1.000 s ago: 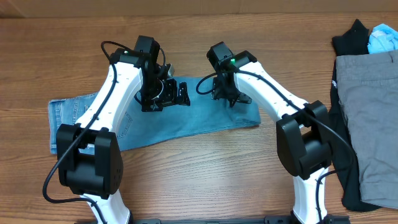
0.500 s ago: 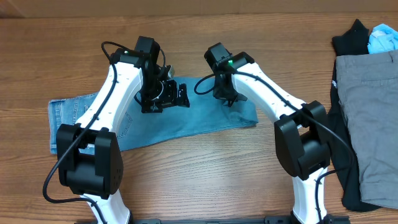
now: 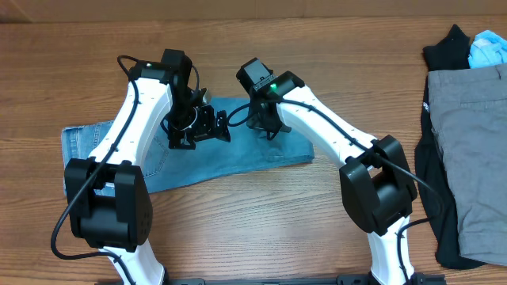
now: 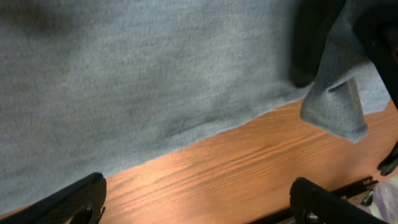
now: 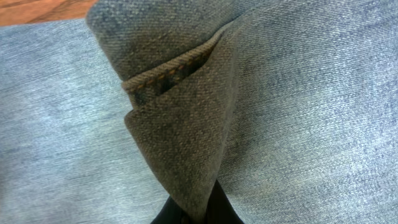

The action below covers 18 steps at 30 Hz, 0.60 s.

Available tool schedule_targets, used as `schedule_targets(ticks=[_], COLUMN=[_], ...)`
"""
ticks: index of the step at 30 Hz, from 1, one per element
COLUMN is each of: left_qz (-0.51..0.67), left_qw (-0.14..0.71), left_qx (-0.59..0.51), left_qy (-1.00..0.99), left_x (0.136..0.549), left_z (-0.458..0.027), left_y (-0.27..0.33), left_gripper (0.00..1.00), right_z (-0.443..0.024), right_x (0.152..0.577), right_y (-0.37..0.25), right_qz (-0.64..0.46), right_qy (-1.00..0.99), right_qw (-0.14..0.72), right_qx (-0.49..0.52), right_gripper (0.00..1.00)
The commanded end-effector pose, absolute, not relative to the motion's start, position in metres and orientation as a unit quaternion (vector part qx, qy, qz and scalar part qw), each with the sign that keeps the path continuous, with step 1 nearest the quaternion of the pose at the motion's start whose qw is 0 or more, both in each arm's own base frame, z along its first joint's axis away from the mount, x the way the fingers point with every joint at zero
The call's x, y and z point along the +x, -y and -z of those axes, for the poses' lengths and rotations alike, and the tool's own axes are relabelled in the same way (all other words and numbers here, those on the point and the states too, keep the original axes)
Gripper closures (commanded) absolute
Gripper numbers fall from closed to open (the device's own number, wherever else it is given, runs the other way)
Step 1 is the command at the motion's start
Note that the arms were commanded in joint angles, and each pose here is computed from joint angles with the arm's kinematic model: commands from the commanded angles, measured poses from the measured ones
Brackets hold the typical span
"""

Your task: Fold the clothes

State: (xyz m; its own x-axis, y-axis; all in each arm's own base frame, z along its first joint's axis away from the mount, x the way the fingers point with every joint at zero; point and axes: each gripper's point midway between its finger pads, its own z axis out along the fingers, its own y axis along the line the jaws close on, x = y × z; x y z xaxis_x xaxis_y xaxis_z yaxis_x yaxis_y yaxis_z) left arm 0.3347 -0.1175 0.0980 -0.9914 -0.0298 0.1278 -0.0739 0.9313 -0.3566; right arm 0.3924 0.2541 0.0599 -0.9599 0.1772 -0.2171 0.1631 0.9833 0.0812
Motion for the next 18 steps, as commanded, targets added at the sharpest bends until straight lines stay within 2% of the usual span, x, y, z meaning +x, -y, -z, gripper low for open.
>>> schedule_targets(ticks=[1, 7, 10, 11, 13, 16, 18], left_qz=[-0.185, -0.185, -0.182, -0.178, -0.169, -0.160, -0.160], left_qw=[0.041, 0.043, 0.045, 0.046, 0.050, 0.052, 0.052], left_qx=[0.006, 0.012, 0.018, 0.019, 0.023, 0.025, 0.025], left_qy=[0.982, 0.982, 0.982, 0.983, 0.984, 0.985, 0.986], left_x=[0.334, 0.333, 0.333, 0.332, 0.330, 0.330, 0.330], left_z=[-0.111, -0.112, -0.111, -0.111, -0.111, -0.110, -0.109], left_y=[0.116, 0.112, 0.108, 0.106, 0.101, 0.097, 0.097], left_gripper=[0.03, 0.02, 0.02, 0.02, 0.01, 0.01, 0.00], right_z=[-0.061, -0.061, -0.063, -0.062, -0.062, -0.062, -0.063], right_x=[0.387, 0.378, 0.375, 0.374, 0.372, 0.370, 0.370], right_y=[-0.273, -0.301, -0.313, -0.314, -0.316, -0.319, -0.318], right_qz=[-0.055, -0.078, -0.091, -0.091, -0.092, -0.094, -0.092], right_qy=[-0.988, -0.985, -0.984, -0.984, -0.985, -0.985, -0.985], right_qw=[0.109, 0.117, 0.121, 0.121, 0.119, 0.117, 0.120], right_qx=[0.094, 0.098, 0.090, 0.090, 0.086, 0.084, 0.082], right_gripper=[0.96, 0.96, 0.87, 0.81, 0.54, 0.26, 0.20])
